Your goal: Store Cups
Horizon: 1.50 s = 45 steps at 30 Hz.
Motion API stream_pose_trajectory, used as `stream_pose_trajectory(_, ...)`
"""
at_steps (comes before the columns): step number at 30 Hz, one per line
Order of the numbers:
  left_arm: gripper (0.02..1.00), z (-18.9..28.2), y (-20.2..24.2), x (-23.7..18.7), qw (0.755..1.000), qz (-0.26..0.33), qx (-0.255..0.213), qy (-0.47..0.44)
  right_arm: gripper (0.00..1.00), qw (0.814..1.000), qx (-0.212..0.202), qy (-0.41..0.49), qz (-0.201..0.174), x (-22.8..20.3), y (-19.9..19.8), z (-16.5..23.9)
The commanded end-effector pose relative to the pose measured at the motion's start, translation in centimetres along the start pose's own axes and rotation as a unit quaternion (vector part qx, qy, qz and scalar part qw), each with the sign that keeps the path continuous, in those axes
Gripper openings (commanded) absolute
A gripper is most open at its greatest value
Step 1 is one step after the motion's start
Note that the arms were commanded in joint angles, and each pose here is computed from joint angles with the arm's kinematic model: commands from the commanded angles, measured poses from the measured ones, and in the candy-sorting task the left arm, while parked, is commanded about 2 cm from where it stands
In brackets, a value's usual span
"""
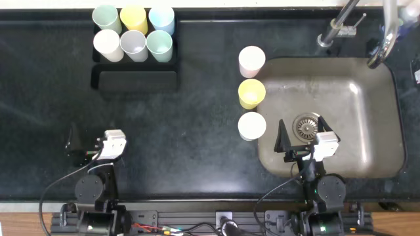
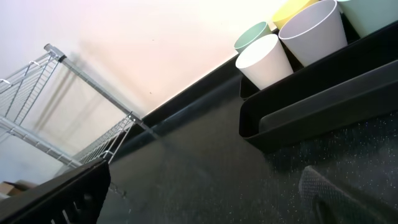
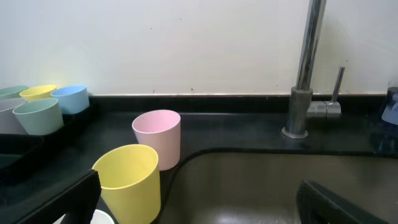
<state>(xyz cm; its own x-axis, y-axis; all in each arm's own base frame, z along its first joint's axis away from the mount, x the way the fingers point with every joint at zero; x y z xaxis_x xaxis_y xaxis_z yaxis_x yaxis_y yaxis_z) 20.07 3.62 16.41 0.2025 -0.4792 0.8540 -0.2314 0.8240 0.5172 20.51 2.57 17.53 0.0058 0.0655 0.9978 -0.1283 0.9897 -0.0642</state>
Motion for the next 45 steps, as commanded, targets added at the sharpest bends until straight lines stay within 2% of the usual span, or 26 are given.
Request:
stream_pose_trajectory(1,1.0,0.2,-2.2,0.8,0.904,0.406,-0.133,-0.004,0.998,1.0,-0.003,0.0,0.0,-0.3,0.0,0.0)
stream_pose_trajectory(7,1.0,0.0,-1.7,0.5,0.905,0.407,-0.119,-0.003,0.998,1.0,-0.003,0.0,0.0,-0.3,0.0,0.0)
stream_pose_trajectory(29,1.0,0.1,-1.7,0.6,0.905,0.408,-0.12,-0.006,0.998,1.0,-0.003,0.0,0.0,-0.3,0.0,0.0)
stream_pose_trajectory(36,1.0,0.6,-3.4,1.6,0.9,0.402,-0.168,-0.011,0.998,1.0,-0.003,0.0,0.0,-0.3,0.0,0.0)
stream_pose_trajectory(45,1.0,0.6,-3.4,1.5,0.902,0.401,-0.16,-0.009,0.998,1.0,-0.003,0.0,0.0,-0.3,0.0,0.0)
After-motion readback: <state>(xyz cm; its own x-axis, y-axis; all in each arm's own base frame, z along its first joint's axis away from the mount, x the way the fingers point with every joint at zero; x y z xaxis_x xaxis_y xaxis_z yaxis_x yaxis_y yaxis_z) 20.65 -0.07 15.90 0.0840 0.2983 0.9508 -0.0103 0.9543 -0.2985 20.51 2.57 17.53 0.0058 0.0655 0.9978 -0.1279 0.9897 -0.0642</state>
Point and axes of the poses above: each gripper's point midway between its finger pads, its own z axis back along the fingers, its own y axis along the line the jaws close on, x = y × z, the point moved 4 cm from there along z, back along the fingers, and after that the axes turned 9 degrees about z, right-handed, at the moved point
